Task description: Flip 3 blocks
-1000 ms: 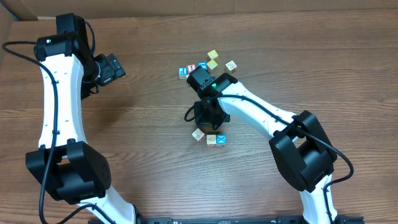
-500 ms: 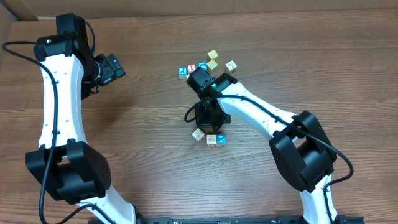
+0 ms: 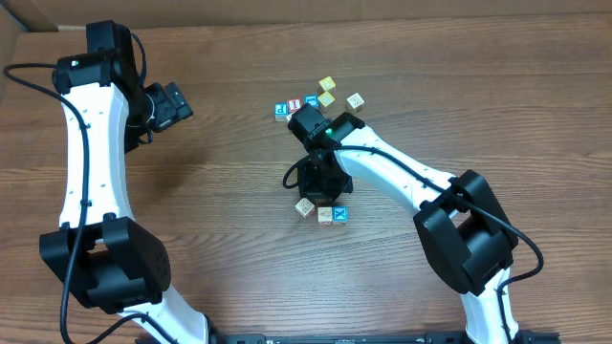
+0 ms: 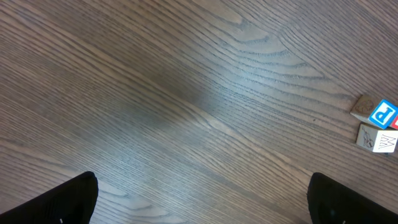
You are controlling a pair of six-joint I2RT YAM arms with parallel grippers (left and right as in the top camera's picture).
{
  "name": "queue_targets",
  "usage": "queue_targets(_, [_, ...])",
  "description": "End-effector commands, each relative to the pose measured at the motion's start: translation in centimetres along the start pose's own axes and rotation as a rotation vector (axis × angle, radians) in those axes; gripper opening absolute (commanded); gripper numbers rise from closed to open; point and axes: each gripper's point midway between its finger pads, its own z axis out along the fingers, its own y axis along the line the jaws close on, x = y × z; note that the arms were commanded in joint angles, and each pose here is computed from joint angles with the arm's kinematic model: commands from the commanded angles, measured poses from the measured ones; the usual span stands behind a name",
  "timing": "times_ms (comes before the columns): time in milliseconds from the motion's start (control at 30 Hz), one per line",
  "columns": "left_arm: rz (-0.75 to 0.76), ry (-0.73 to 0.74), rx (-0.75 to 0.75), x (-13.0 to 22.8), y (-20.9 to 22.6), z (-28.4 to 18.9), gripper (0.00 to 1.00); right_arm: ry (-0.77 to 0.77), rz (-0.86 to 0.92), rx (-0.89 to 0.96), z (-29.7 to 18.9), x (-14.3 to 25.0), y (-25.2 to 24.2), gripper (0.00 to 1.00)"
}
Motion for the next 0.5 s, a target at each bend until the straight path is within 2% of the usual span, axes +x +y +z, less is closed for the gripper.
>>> queue_targets(0, [0.004, -0.013, 0.011, -0.4, -0.5, -0.3, 1.00, -0.042, -0.039, -0.032, -0.8, -0.7, 0.8, 0.04])
queue_targets(233, [0.004, -0.013, 0.011, -0.4, -0.5, -0.3, 1.00, -0.076, -0.036, -0.057, -1.0, -1.8, 1.0, 0.05])
queue_targets(467, [0.004, -0.013, 0.011, -0.4, -0.5, -0.3, 1.00, -0.117, -0.041, -0.047, -1.1, -2.7, 0.9, 0.11])
